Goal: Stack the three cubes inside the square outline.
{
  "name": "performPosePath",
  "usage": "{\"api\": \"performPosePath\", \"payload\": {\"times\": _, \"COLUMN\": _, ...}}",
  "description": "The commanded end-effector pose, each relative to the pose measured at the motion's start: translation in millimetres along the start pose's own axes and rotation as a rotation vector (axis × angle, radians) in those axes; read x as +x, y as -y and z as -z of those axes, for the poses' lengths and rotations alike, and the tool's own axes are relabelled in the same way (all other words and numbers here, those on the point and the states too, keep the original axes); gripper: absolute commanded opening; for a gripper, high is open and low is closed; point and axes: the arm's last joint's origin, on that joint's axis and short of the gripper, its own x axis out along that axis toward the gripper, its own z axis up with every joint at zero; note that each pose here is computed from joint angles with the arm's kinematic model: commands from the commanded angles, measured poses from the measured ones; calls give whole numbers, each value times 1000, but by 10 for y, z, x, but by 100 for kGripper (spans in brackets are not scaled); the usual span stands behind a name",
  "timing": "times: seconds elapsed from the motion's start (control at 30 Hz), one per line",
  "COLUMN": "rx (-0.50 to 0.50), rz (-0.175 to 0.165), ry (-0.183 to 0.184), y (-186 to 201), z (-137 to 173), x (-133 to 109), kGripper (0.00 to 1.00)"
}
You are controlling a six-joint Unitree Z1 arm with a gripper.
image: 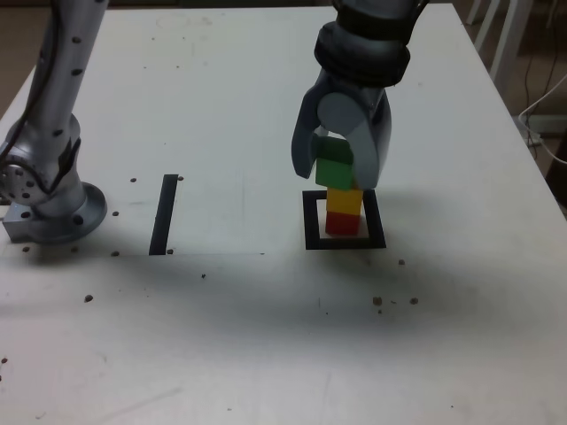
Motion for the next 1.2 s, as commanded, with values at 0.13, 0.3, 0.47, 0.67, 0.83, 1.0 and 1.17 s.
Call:
{"api": "performPosePath", "payload": {"times": 0.13, "rx": 3, "rz": 0, "ry": 5, "y": 5, "z": -5, "x": -3, "kGripper": 98}}
{"api": "performPosePath", "payload": {"times": 0.3, "rx": 5, "rz": -4, "ry": 20, "y": 8, "z": 3, "x": -35, "kGripper": 99}}
{"api": "performPosePath", "payload": {"times": 0.47, "rx": 7, "rz": -5, "ry": 28, "y": 10, "z": 10, "x": -54, "kGripper": 99}}
{"api": "performPosePath", "payload": {"times": 0.67, "rx": 9, "rz": -5, "ry": 38, "y": 15, "z": 21, "x": -85, "kGripper": 99}}
{"api": "performPosePath", "payload": {"times": 0.83, "rx": 10, "rz": -5, "ry": 45, "y": 25, "z": 55, "x": -118, "kGripper": 99}}
{"api": "performPosePath", "payload": {"times": 1.0, "rx": -9, "rz": -24, "ry": 47, "y": 35, "z": 210, "x": -187, "kGripper": 99}}
{"api": "performPosePath", "payload": {"times": 1.17, "rx": -42, "rz": -41, "ry": 48, "y": 27, "z": 431, "x": -247, "kGripper": 99}}
